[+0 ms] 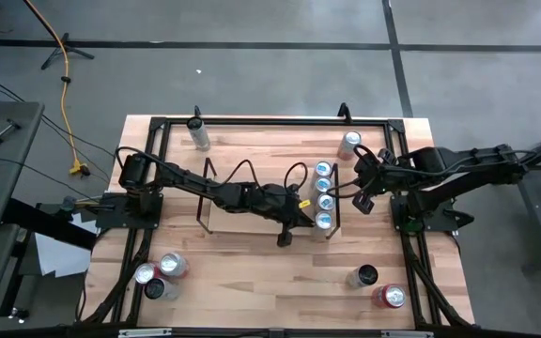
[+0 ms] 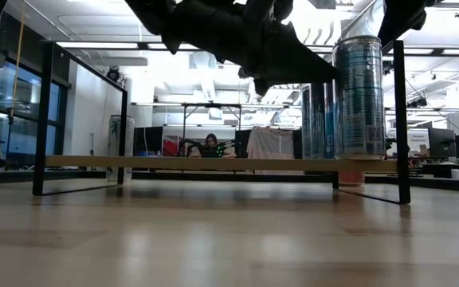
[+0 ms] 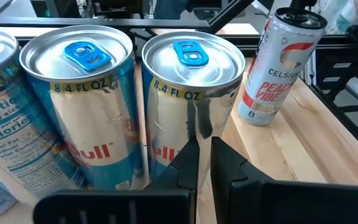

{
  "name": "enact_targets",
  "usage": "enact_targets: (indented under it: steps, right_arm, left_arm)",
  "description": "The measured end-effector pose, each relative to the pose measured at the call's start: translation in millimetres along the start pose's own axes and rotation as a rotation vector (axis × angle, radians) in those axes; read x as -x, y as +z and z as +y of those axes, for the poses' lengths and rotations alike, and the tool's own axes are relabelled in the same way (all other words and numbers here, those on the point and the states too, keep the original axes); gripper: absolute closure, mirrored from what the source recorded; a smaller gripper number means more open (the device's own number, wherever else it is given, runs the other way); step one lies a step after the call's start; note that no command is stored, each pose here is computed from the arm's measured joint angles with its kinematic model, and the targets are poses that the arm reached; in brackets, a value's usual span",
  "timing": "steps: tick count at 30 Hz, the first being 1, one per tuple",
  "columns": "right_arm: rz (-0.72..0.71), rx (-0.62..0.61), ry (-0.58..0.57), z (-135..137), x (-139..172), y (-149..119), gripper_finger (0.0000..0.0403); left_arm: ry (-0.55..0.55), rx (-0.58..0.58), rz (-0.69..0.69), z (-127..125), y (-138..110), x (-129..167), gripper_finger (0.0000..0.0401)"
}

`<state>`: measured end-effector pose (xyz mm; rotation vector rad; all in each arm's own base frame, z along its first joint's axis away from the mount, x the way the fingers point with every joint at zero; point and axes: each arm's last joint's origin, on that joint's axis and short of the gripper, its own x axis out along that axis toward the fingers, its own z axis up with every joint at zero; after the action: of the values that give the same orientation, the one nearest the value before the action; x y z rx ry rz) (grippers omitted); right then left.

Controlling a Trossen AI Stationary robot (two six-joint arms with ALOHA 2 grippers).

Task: Place canned beverage on shelf
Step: Put the blue soda can aligned with the other blue soda can on the shelf

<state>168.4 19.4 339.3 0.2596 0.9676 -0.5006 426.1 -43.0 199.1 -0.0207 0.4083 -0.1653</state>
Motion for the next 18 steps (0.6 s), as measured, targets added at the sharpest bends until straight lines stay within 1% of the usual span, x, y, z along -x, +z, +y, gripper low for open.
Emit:
enact_targets:
  steps: [18]
  right_arm:
    - [-0.019,0.000,-0.006,0.3,0.0,1.2,0.0398]
  left_arm:
    - [0.002,0.009,-0.064,1.1,6.3,0.3,0.0401]
